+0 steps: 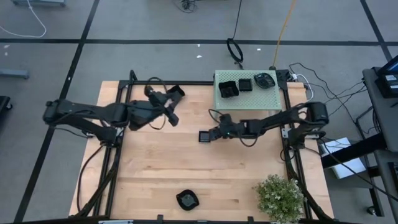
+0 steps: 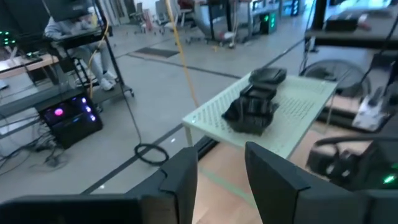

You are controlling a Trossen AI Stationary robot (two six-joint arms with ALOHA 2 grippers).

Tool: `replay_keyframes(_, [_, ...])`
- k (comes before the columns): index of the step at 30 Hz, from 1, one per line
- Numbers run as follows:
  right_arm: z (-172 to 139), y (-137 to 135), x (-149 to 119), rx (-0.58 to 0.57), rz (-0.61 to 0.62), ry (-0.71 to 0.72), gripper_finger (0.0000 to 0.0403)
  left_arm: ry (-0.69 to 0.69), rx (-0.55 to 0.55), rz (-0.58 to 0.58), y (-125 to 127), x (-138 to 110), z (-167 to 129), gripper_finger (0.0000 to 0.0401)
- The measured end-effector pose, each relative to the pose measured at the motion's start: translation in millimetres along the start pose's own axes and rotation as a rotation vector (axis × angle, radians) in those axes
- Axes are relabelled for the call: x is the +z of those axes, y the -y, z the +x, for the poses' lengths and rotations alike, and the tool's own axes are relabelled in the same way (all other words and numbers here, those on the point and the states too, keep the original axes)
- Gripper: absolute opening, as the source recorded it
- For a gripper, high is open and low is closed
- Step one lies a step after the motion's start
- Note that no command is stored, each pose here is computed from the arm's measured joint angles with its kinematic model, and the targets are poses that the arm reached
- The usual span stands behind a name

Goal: Pick & Place Mini shaped plates
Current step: Stack the black square plate on top of the square plate on the shelf

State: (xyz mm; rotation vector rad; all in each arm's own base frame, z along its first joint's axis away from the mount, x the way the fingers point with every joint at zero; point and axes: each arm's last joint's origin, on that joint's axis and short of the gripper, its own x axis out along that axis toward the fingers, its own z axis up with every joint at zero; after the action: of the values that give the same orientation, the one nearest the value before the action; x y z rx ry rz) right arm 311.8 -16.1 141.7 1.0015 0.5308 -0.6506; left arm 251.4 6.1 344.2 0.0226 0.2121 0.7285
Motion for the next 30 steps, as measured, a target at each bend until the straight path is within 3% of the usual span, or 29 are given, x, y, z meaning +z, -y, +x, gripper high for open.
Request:
replay_keyframes(5, [15.0,-0.4,-3.4,0.048,0.014,0.025,0.0130,0.040,-0.025,-0.034,-6.4,8.9,-14.4,0.0136])
replay_keyframes(18, [36.5,10.5,-22.4,-0.004,-0.071,0.011,0.0127,0.043,-0.033,0.037,-5.6,9.2,-16.8,0.0136])
replay_keyframes(23, [36.9,11.2,-25.4,-0.022,-0.164,0.020,0.0084,0.044,-0.032,0.054,-5.8,9.3,-17.0,0.0136])
replay_keyframes(28, [37.4,11.8,-25.7,-0.013,-0.165,0.000,0.0014,0.037,-0.031,0.060,-5.9,8.6,-16.9,0.0136])
replay_keyframes(30, [37.6,11.2,-26.7,0.003,-0.164,-0.027,0.0007,0.032,-0.031,0.065,-5.9,7.9,-16.9,0.0136])
